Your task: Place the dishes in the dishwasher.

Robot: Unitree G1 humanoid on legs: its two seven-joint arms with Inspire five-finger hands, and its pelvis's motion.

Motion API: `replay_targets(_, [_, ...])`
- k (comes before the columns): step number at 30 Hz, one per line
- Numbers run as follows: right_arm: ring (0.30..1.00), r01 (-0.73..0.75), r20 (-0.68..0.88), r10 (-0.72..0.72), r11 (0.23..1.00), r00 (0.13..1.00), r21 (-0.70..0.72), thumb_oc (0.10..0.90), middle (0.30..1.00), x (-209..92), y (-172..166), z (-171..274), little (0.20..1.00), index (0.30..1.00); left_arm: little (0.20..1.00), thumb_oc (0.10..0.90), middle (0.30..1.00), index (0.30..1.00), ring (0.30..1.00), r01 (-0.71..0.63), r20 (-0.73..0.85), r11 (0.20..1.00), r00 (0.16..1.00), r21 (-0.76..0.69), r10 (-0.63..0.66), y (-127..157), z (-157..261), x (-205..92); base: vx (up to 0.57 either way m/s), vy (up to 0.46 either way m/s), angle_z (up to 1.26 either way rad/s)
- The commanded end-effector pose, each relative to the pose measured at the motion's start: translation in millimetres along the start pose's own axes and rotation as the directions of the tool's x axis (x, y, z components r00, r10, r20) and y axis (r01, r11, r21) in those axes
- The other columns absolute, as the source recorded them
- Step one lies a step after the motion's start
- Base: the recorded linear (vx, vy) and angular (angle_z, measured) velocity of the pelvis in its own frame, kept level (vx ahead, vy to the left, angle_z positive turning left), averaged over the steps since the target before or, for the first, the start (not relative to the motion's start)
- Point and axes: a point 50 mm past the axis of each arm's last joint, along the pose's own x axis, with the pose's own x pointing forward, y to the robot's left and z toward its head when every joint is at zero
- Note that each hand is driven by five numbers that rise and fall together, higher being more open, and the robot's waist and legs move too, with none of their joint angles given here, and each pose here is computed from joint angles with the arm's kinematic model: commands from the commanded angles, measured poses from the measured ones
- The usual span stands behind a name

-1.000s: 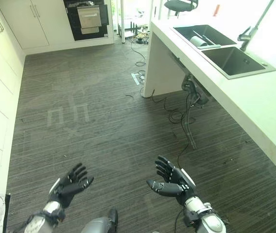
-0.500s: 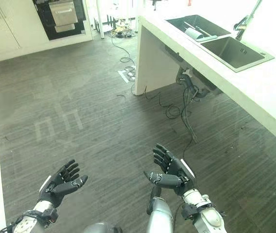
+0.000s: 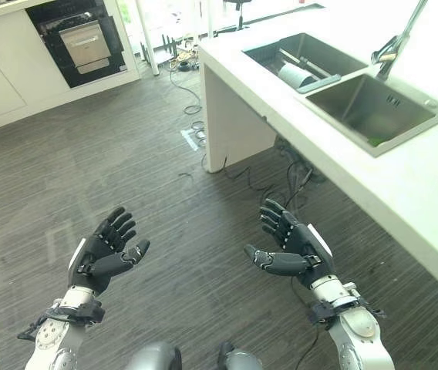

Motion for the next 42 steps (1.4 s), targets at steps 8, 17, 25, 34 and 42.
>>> replay_targets(8, [0.9, -0.113, 0.342, 0.14, 0.989, 0.929, -0.098, 0.8, 0.9, 5, 14, 71, 0.9, 0.9, 0.9, 0.8, 0.9, 0.9, 0.9, 0.046, 0.323, 0.984, 0.941, 0.172, -0.1, -2, 61, -12, 0.34, 0.25, -0.56])
replay_targets(17, [0.9, -0.062, 0.442, 0.064, 0.998, 0.895, -0.018, 0.8, 0.9, 1, 24, 77, 0.9, 0.9, 0.9, 0.8, 0.9, 0.9, 0.9, 0.107, 0.329, 0.958, 0.924, 0.265, -0.195, -8, 83, 11, 0.33, 0.333, -0.08])
replay_targets(25, [0.9, -0.008, 0.5, 0.002, 1.0, 0.866, 0.01, 0.8, 0.9, 7, 19, 88, 0.9, 0.9, 0.9, 0.8, 0.9, 0.9, 0.9, -0.062, 0.395, 0.926, 0.913, 0.372, -0.098, -8, 100, 15, 0.24, 0.045, -0.45])
replay_targets(34, [0.9, 0.143, 0.539, -0.068, 0.985, 0.84, -0.098, 0.8, 0.9, -2, 6, 102, 0.9, 0.9, 0.9, 0.8, 0.9, 0.9, 0.9, 0.053, 0.475, 0.943, 0.853, 0.329, -0.214, -30, 116, 17, 0.51, -0.33, -0.12])
replay_targets(42, [0.9, 0.15, 0.582, -0.016, 0.972, 0.813, -0.183, 0.8, 0.9, 0, 2, 120, 0.9, 0.9, 0.9, 0.8, 0.9, 0.9, 0.9, 0.066, 0.669, 0.956, 0.701, 0.285, -0.248, -48, 145, 10, 0.19, -0.244, -0.14])
